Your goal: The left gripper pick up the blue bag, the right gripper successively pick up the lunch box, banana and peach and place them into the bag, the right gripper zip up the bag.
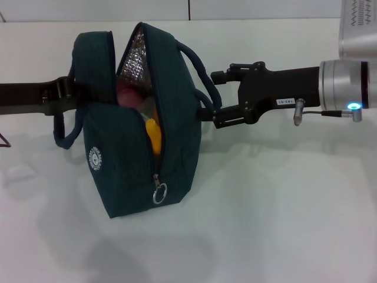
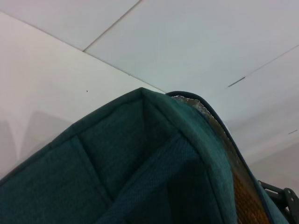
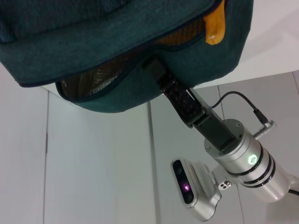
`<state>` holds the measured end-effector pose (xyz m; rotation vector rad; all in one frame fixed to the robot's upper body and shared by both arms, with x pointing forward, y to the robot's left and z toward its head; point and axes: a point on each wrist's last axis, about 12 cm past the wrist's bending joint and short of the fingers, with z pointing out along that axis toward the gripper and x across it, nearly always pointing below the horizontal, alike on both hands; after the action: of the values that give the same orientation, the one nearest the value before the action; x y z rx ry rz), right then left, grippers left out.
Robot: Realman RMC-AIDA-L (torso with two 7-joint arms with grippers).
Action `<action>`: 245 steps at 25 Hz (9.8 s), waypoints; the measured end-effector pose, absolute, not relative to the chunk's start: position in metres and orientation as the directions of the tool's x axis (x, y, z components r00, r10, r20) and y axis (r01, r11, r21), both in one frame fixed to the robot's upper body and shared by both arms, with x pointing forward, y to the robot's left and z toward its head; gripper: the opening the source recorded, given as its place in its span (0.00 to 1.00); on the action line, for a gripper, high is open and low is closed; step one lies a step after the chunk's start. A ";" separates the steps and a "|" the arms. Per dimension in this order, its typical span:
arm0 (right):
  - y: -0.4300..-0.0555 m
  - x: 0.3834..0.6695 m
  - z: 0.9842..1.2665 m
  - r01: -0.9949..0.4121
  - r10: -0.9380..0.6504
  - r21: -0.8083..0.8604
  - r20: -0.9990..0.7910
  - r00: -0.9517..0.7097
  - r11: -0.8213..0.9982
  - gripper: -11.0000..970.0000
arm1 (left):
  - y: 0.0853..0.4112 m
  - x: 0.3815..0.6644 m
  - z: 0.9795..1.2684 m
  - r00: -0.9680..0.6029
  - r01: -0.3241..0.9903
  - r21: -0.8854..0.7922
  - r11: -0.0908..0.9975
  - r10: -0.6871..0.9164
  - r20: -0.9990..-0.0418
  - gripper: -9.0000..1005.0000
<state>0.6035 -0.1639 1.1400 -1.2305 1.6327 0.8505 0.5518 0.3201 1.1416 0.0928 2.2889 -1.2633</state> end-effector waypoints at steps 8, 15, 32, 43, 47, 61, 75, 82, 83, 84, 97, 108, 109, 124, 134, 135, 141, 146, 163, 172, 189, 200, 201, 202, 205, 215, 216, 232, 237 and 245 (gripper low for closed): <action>-0.169 0.606 1.140 -0.957 -0.348 0.005 -0.931 -0.111 0.291 0.88 | 0.321 0.552 1.142 -0.861 0.301 -0.769 0.564 -0.185 -0.473 0.04; -0.170 0.606 1.139 -0.956 -0.354 0.005 -0.929 -0.113 0.293 0.86 | 0.321 0.553 1.143 -0.861 0.302 -0.769 0.563 -0.186 -0.474 0.04; -0.168 0.609 1.139 -0.950 -0.358 -0.007 -0.927 -0.110 0.311 0.82 | 0.319 0.554 1.144 -0.859 0.307 -0.769 0.561 -0.184 -0.477 0.04; -0.165 0.608 1.138 -0.954 -0.363 -0.020 -0.927 -0.095 0.300 0.79 | 0.319 0.553 1.143 -0.860 0.306 -0.770 0.560 -0.185 -0.476 0.04; -0.164 0.609 1.140 -0.953 -0.360 -0.025 -0.929 -0.089 0.301 0.78 | 0.318 0.553 1.142 -0.857 0.314 -0.767 0.560 -0.180 -0.482 0.04; -0.156 0.608 1.145 -0.961 -0.342 -0.022 -0.937 -0.077 0.277 0.34 | 0.317 0.553 1.142 -0.855 0.323 -0.764 0.559 -0.173 -0.489 0.05; -0.152 0.608 1.145 -0.965 -0.356 -0.052 -0.934 -0.045 0.258 0.16 | 0.318 0.552 1.141 -0.856 0.320 -0.765 0.560 -0.176 -0.487 0.05; -0.154 0.607 1.145 -0.964 -0.344 -0.054 -0.938 -0.041 0.262 0.09 | 0.317 0.553 1.142 -0.854 0.325 -0.763 0.559 -0.172 -0.490 0.05; -0.155 0.606 1.146 -0.964 -0.341 -0.060 -0.940 -0.033 0.259 0.08 | 0.316 0.554 1.142 -0.853 0.328 -0.762 0.558 -0.171 -0.493 0.05; -0.157 0.604 1.146 -0.964 -0.336 -0.073 -0.942 -0.018 0.254 0.08 | 0.316 0.554 1.143 -0.852 0.332 -0.762 0.556 -0.171 -0.495 0.05; -0.210 0.569 1.162 -0.918 -0.309 -0.248 -0.939 0.149 0.310 0.08 | 0.280 0.564 1.137 -0.859 0.387 -0.807 0.446 -0.143 -0.491 0.05; -0.290 0.541 1.169 -0.897 -0.207 -0.189 -0.972 0.113 0.400 0.08 | 0.242 0.576 1.123 -0.864 0.421 -0.824 0.379 -0.109 -0.492 0.05; -0.294 0.540 1.169 -0.893 -0.208 -0.190 -0.972 0.112 0.408 0.08 | 0.241 0.577 1.123 -0.862 0.426 -0.822 0.377 -0.107 -0.496 0.05; -0.276 0.532 1.152 -0.940 -0.245 -0.170 -0.965 0.097 0.297 0.11 | 0.253 0.551 1.091 -0.849 0.450 -0.796 0.405 -0.082 -0.522 0.05; -0.275 0.528 1.146 -0.947 -0.225 -0.151 -0.970 0.087 0.282 0.15 | 0.256 0.541 1.082 -0.859 0.419 -0.826 0.376 -0.132 -0.495 0.05; -0.275 0.529 1.145 -0.947 -0.224 -0.149 -0.971 0.085 0.285 0.16 | 0.255 0.541 1.082 -0.860 0.416 -0.829 0.373 -0.133 -0.492 0.05; -0.281 0.532 1.142 -0.937 -0.205 -0.114 -0.978 0.047 0.330 0.19 | 0.251 0.541 1.081 -0.864 0.406 -0.844 0.350 -0.153 -0.479 0.05; -0.284 0.530 1.142 -0.935 -0.171 -0.091 -0.985 0.033 0.343 0.21 | 0.251 0.540 1.081 -0.865 0.396 -0.856 0.331 -0.178 -0.469 0.05; -0.301 0.512 1.151 -0.948 -0.108 -0.112 -0.991 0.083 0.298 0.58 | 0.252 0.538 1.082 -0.860 0.399 -0.862 0.312 -0.198 -0.470 0.06; -0.278 0.484 1.140 -0.998 -0.146 -0.056 -0.988 0.055 0.005 0.83 | 0.252 0.539 1.083 -0.861 0.398 -0.863 0.310 -0.200 -0.468 0.06; -0.215 0.513 1.111 -0.998 -0.119 -0.005 -0.993 -0.002 0.056 0.81 | 0.247 0.541 1.084 -0.862 0.405 -0.865 0.296 -0.192 -0.469 0.06; -0.198 0.527 1.109 -0.989 -0.073 0.024 -0.997 -0.035 0.147 0.81 | 0.247 0.540 1.085 -0.858 0.411 -0.867 0.280 -0.202 -0.472 0.06; -0.197 0.525 1.109 -0.992 -0.072 0.026 -0.997 -0.035 0.127 0.81 | 0.248 0.539 1.085 -0.858 0.411 -0.868 0.280 -0.204 -0.472 0.06; -0.196 0.523 1.109 -0.993 -0.069 0.024 -0.997 -0.032 0.114 0.81 | 0.248 0.539 1.085 -0.858 0.411 -0.868 0.279 -0.205 -0.472 0.06; -0.202 0.513 1.114 -0.998 -0.029 -0.002 -1.000 0.000 0.060 0.81 | 0.249 0.538 1.084 -0.858 0.407 -0.869 0.280 -0.210 -0.469 0.06; -0.245 0.476 1.098 -0.995 0.024 -0.072 -0.997 0.074 0.070 0.81 | 0.252 0.536 1.083 -0.858 0.401 -0.871 0.283 -0.218 -0.465 0.06; -0.248 0.475 1.094 -0.996 0.003 -0.043 -0.999 0.043 0.072 0.81 | 0.252 0.536 1.083 -0.858 0.401 -0.871 0.283 -0.218 -0.465 0.06; -0.248 0.477 1.035 -0.956 -0.174 0.168 -0.961 -0.214 0.242 0.81 | 0.251 0.537 1.085 -0.858 0.409 -0.870 0.277 -0.209 -0.469 0.06; -0.241 0.477 1.033 -0.962 -0.199 0.166 -0.957 -0.210 0.217 0.81 | 0.251 0.537 1.085 -0.858 0.408 -0.870 0.276 -0.209 -0.468 0.06; -0.235 0.481 1.034 -0.965 -0.201 0.158 -0.959 -0.201 0.208 0.81 | 0.251 0.536 1.084 -0.859 0.405 -0.872 0.276 -0.211 -0.466 0.06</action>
<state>0.4814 -0.2349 1.0341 -1.1300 1.5933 1.0806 0.5357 0.2512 1.0837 0.1731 2.0509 -1.6225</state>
